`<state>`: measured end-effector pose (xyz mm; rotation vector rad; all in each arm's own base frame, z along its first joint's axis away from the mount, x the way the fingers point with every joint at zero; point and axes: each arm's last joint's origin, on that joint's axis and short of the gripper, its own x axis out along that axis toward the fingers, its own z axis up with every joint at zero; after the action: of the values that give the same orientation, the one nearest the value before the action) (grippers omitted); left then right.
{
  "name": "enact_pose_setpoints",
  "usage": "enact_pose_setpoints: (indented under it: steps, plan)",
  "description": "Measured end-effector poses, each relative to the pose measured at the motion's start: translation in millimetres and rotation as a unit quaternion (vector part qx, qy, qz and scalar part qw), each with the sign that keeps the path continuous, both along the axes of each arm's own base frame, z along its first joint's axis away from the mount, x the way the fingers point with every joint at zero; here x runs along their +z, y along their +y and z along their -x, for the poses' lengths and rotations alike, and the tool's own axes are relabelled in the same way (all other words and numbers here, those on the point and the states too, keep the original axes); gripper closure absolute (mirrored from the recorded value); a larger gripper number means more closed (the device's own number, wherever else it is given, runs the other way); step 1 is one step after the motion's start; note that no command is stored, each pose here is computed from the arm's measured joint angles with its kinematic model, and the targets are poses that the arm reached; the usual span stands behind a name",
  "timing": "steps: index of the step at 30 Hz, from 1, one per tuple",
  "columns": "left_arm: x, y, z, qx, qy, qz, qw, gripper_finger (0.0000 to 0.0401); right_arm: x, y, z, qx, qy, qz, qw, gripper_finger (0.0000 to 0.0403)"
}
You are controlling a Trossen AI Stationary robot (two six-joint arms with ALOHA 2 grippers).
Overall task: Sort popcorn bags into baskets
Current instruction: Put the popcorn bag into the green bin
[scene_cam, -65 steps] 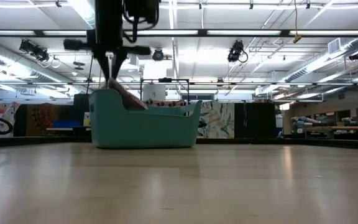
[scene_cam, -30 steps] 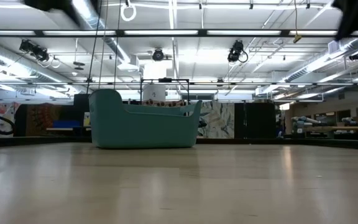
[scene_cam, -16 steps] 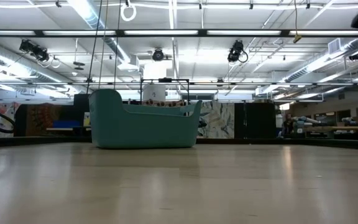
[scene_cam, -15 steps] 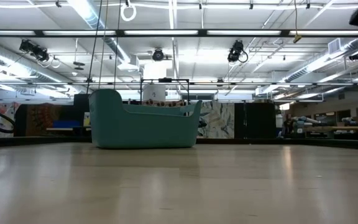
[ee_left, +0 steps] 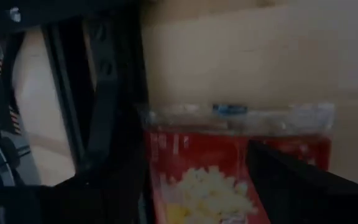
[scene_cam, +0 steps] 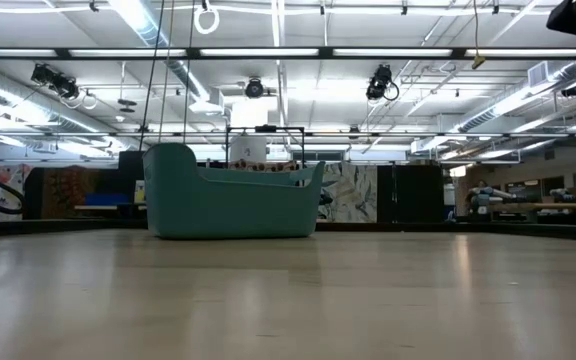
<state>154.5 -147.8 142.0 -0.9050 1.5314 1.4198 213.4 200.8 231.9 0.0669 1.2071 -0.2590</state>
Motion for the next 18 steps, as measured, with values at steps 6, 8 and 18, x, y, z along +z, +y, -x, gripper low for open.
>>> enact_pose_setpoints:
  steps: [6,8,18]
  plan:
    - [-9.9,-8.6,-26.0,-0.022,-0.157,0.071,0.985,0.0122,1.0,-3.2,3.4,0.011,0.012,0.019,1.0,0.0305]
    - [-9.2,-15.1,-41.0,-0.044,-0.23,0.106,0.966,0.0122,1.1,-4.4,3.2,0.013,0.013,0.027,0.999,0.0305]
    - [59.9,-44.8,-99.1,-0.099,-0.464,0.074,0.877,0.0122,1.8,-17.4,-7.2,0.059,0.02,0.065,0.996,0.0305]
